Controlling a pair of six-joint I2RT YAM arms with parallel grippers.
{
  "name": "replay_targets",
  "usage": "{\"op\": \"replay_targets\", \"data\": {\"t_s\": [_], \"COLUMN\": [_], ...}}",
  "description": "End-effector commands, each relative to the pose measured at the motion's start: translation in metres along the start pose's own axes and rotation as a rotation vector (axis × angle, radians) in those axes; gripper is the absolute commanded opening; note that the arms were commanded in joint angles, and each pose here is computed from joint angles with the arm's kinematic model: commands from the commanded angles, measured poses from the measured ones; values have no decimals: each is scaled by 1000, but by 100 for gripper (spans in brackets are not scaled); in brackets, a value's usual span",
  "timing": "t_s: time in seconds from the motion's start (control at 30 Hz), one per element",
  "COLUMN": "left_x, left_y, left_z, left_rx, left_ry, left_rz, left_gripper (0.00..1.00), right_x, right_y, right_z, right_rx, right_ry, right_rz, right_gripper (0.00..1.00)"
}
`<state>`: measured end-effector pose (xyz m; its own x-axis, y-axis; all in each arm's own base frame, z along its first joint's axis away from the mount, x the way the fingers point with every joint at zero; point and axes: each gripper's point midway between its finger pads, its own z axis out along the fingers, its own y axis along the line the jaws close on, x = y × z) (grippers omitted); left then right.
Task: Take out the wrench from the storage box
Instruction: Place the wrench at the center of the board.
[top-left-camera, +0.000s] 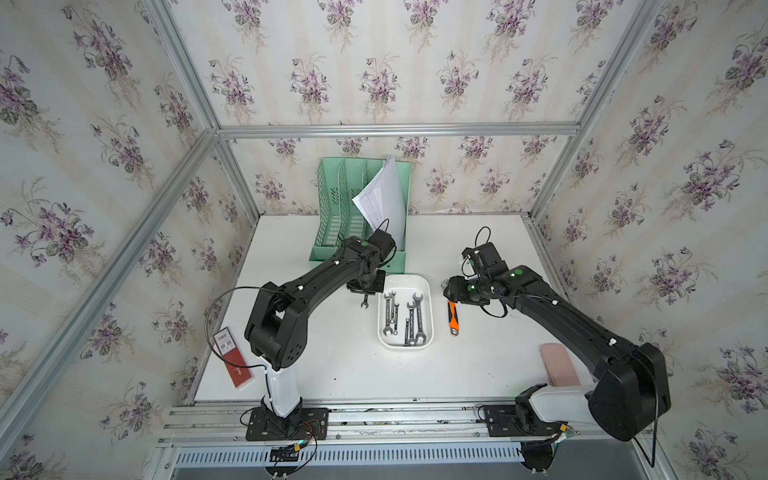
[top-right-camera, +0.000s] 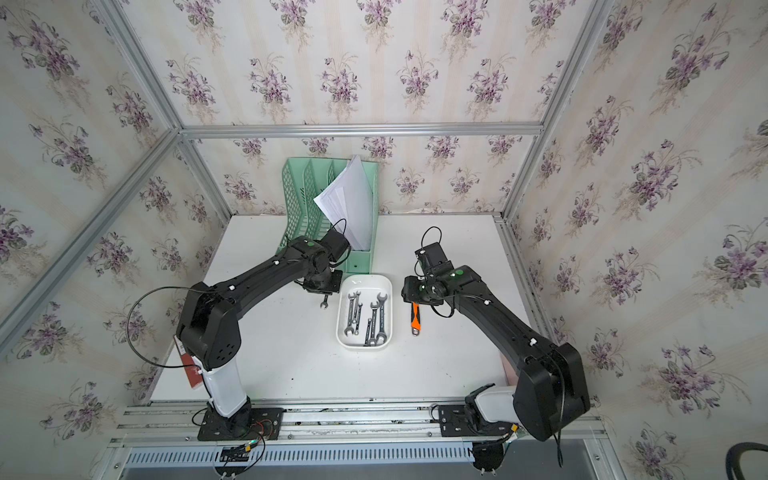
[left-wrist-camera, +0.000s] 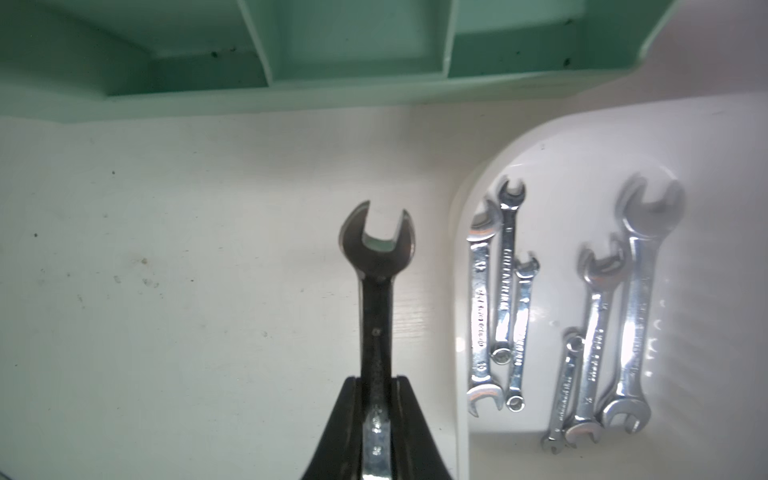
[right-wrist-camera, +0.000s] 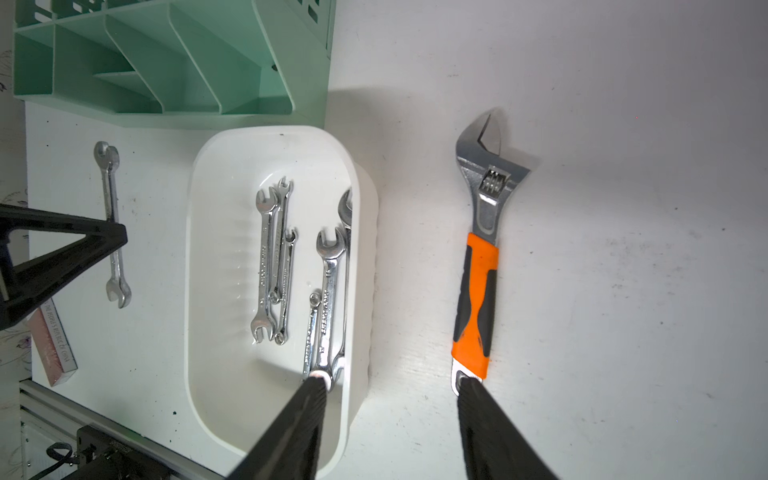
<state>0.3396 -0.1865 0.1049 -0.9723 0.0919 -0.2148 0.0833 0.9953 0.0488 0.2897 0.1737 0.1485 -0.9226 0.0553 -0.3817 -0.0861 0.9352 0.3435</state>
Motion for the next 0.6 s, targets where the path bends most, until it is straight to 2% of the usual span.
{"op": "replay_targets", "data": {"t_s": [0.0,0.27,0.57], "left_x": [4,28,46], "left_y": [5,1,2], "left_z": [12,61,86], "left_rx": [16,21,13], "left_ry": [-3,87,132], "left_rz": [-9,-35,-53], "left_gripper": [16,16,16], "right_x": [-4,-4,-8], "right_y": [5,8,16], "right_z": [-1,2,-2], "right_rx": [-15,-14,-37], "right_ry": [-8,3,-15], "right_rz": [4,0,18], "right_gripper": [57,56,56]}}
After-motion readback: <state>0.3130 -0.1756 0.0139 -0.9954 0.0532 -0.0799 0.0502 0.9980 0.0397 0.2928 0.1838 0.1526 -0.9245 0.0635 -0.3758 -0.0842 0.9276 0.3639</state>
